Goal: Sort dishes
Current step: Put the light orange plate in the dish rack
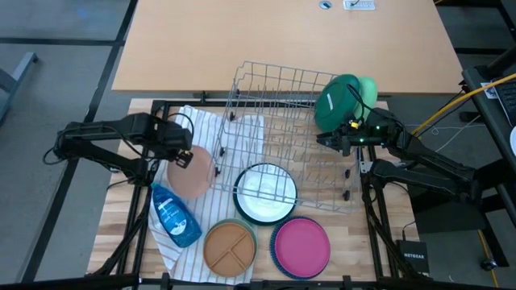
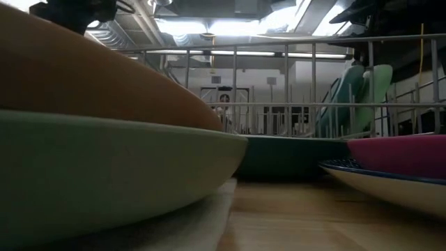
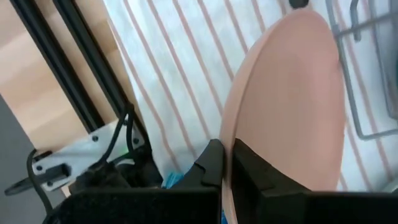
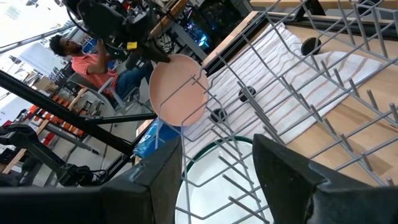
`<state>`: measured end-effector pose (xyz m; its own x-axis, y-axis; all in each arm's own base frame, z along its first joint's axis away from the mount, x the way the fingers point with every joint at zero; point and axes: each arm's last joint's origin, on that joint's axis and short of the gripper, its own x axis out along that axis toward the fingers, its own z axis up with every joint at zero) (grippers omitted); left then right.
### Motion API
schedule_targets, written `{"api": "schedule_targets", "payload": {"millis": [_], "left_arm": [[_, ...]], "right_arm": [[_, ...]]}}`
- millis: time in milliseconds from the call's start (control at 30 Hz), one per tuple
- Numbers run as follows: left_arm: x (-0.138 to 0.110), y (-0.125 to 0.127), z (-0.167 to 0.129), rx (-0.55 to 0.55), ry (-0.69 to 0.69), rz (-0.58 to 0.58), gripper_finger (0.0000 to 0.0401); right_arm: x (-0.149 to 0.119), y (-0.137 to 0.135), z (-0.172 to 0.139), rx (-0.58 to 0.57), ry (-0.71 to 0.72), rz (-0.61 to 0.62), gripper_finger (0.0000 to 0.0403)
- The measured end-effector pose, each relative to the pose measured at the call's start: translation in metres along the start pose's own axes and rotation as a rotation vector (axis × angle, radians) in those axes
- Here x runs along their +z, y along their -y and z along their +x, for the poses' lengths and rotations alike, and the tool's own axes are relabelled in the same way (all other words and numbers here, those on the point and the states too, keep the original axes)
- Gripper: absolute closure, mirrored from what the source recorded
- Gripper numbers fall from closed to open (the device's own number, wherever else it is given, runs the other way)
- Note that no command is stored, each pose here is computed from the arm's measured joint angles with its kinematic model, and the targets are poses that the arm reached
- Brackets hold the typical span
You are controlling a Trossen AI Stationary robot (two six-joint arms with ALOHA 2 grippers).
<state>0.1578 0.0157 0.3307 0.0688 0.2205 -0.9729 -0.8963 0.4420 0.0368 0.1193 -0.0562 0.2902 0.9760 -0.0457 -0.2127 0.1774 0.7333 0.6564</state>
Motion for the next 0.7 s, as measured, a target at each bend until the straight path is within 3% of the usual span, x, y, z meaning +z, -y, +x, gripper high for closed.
{"api": "schedule_targets", "payload": {"millis": [367,500,700], "left_arm": [[0.0018,0.0010,-0.0006,0.010,0.031,-0.033,0.0400],[0.0026,0.0008,-0.0006,0.024,0.056,-0.062,0.0401],[0.0059,-0.0011,-0.0011,0.082,0.174,-0.122,0.0401]], "right_arm": [[0.0000,0.0001,0.0000,-0.001,0.000,0.005,0.0203],[-0.0020,0.0015,0.0000,-0.014,-0.018,0.066,0.0203],[-0.0055,0.0045,-0.0001,-0.054,-0.043,0.092,0.0203]]}}
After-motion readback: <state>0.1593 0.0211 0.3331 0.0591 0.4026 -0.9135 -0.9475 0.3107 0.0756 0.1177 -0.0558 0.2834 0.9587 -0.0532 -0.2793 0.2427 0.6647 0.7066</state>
